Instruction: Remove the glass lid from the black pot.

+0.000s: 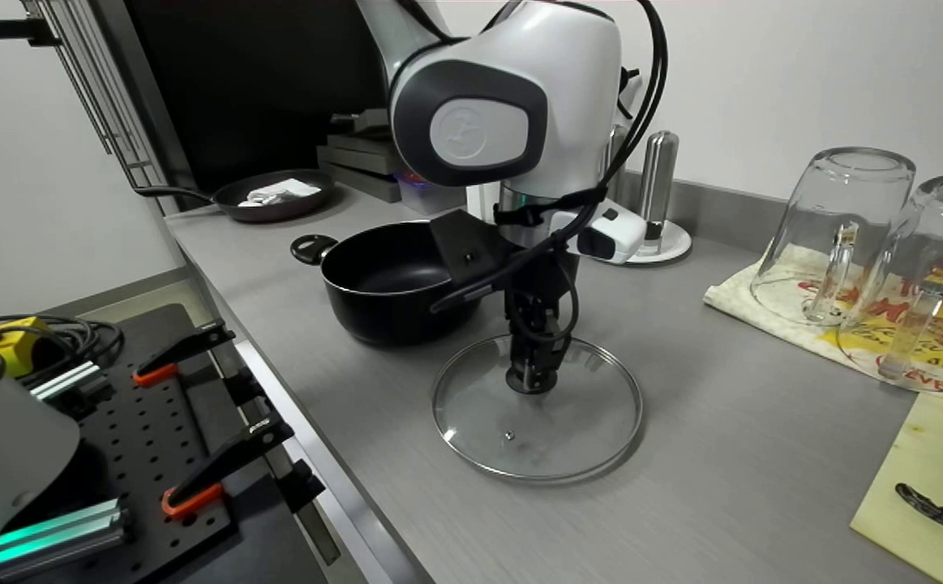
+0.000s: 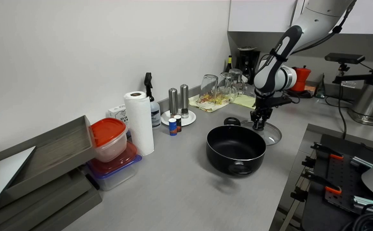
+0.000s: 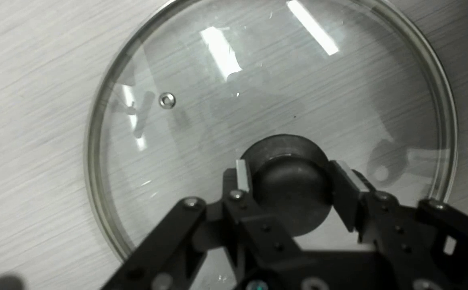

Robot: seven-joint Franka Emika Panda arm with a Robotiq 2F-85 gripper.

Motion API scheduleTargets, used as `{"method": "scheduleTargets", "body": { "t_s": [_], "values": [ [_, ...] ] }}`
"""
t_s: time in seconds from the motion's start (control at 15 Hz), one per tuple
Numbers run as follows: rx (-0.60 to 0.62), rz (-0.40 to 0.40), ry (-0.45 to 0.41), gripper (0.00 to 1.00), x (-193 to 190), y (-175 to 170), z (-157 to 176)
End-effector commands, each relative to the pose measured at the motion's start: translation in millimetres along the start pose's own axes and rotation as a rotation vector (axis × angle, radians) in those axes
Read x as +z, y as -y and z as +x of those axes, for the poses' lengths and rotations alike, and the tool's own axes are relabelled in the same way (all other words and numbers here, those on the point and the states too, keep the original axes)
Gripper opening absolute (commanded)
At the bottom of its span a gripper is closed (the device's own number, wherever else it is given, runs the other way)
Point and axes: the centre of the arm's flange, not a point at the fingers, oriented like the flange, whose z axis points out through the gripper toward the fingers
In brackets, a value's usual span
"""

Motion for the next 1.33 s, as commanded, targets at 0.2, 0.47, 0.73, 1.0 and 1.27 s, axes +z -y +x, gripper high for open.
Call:
{"method": "scheduleTargets", "body": {
  "t_s": [0.2, 0.47, 0.73, 1.0, 1.27],
  "values": [
    [0.014, 0.002, -0.023, 0.75, 2.1, 7.7, 10.1],
    [0.019, 0.001, -0.025, 0.96, 0.8, 8.5, 11.7],
    [0.022, 0.004, -0.031, 1.00, -2.6, 9.9, 13.4],
    [0.026, 0.016, -0.046, 1.00, -16.0, 9.6, 9.6],
    [0.008, 0.012, -0.045, 1.00, -19.9, 7.7, 12.9]
  ]
}}
